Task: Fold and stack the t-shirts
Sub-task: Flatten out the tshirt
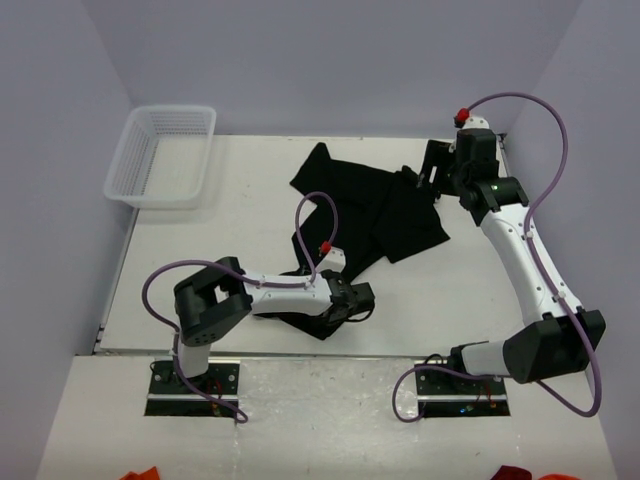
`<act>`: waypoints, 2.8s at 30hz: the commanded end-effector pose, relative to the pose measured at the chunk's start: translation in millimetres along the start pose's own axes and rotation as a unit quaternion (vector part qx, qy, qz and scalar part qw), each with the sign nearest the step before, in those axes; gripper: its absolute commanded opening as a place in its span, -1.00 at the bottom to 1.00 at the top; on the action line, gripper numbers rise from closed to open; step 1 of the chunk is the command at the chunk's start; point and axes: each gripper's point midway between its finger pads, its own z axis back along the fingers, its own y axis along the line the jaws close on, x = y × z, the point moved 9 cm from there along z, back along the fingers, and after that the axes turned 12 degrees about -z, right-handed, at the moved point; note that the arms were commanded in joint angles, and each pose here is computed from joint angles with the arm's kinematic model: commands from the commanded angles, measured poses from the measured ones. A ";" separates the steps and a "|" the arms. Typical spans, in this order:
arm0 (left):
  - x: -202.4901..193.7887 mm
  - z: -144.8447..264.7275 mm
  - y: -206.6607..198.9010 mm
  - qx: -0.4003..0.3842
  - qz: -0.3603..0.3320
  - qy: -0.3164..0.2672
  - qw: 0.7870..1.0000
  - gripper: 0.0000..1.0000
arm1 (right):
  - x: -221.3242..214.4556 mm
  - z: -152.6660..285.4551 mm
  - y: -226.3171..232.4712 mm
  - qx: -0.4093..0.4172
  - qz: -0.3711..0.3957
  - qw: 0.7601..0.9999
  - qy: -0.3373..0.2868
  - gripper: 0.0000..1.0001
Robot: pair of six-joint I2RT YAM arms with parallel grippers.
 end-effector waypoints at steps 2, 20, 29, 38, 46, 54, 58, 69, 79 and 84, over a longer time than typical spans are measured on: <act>19.3 13.5 7.9 -0.019 0.041 -0.028 0.999 -0.16 | 2.4 -3.9 5.0 0.009 -0.006 1.000 -0.009 0.51; -8.0 -18.1 9.3 0.043 0.035 0.015 0.998 -0.21 | 1.2 -1.6 4.6 0.013 -0.003 1.000 -0.012 0.53; -19.6 -24.9 9.7 0.072 0.040 0.029 0.996 -0.24 | 1.4 0.8 7.2 0.021 -0.004 1.000 -0.011 0.54; -20.1 -28.3 8.2 0.081 0.036 0.026 0.996 -0.42 | -1.8 -0.2 10.2 0.026 0.002 1.000 -0.003 0.54; -19.8 -23.0 16.8 0.093 0.043 0.027 0.994 -0.54 | -5.9 -13.3 6.9 -0.014 0.004 1.000 0.012 0.55; -17.3 -9.5 29.7 0.104 0.051 0.022 0.993 -0.72 | -15.9 -25.4 -8.4 -0.108 -0.027 0.994 0.021 0.54; -16.0 -3.6 33.7 0.098 0.059 0.017 0.993 -0.99 | -28.4 -33.9 -19.3 -0.137 -0.055 0.988 0.047 0.54; -13.9 0.6 40.7 0.100 0.060 0.005 0.993 -1.00 | -59.6 -57.7 -59.2 -0.179 -0.143 0.967 0.111 0.41; -10.4 7.3 46.5 0.063 0.069 -0.010 0.996 -1.00 | -96.1 -86.7 -106.5 -0.208 -0.247 0.929 0.183 0.35; -5.6 10.0 46.8 0.042 0.068 -0.020 0.997 -1.00 | -95.5 -108.8 -115.2 -0.214 -0.235 0.924 0.214 0.21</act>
